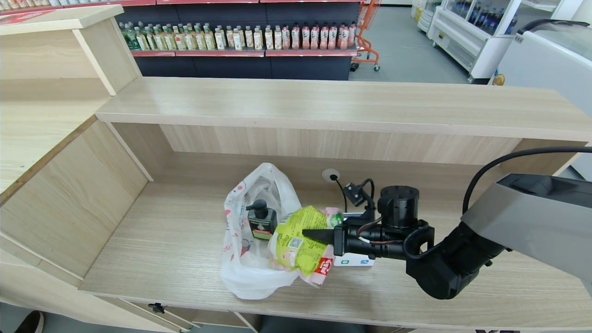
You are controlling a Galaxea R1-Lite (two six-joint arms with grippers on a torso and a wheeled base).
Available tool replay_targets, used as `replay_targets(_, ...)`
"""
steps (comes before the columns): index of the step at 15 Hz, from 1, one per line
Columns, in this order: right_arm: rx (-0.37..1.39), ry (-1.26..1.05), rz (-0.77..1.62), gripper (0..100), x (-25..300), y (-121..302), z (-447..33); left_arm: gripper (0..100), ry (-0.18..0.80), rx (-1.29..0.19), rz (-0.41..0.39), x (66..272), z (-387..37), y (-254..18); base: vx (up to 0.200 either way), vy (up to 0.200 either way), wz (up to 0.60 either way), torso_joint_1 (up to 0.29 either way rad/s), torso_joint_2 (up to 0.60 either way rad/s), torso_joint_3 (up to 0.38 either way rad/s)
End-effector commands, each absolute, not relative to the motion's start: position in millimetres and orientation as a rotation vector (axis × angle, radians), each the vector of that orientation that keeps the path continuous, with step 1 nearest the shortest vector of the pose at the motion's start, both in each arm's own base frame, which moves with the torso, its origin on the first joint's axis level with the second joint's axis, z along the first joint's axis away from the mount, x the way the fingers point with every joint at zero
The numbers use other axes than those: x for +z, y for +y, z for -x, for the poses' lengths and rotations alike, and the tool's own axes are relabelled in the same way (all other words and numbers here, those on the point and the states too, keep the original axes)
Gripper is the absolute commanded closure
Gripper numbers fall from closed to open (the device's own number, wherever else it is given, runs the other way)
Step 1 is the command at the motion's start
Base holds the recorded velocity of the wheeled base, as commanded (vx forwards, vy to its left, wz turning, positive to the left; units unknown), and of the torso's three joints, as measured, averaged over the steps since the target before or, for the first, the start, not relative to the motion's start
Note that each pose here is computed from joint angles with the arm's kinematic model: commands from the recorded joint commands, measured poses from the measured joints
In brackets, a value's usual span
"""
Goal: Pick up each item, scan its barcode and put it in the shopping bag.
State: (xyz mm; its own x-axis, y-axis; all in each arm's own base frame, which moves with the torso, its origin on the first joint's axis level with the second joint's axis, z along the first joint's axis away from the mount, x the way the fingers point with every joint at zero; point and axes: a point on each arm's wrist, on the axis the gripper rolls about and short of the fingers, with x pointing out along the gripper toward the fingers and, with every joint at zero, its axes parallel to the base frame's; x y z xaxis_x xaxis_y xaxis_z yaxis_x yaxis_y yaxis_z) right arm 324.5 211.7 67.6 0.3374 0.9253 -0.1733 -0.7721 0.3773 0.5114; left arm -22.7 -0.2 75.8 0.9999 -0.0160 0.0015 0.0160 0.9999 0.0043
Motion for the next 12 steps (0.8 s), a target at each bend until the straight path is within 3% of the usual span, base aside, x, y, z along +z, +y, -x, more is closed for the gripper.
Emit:
replay_targets(1,1.139,0.502,-0.364,100,69,215,-326,0,-0.002,-0.015,-0.005,76,23,0,0.0,0.0,0.0,0.0,0.0,0.0)
replay_targets(12,1.264,0.561,-0.289,100,81,229,-339,0,-0.002,-0.015,-0.005,76,23,0,0.0,0.0,0.0,0.0,0.0,0.0)
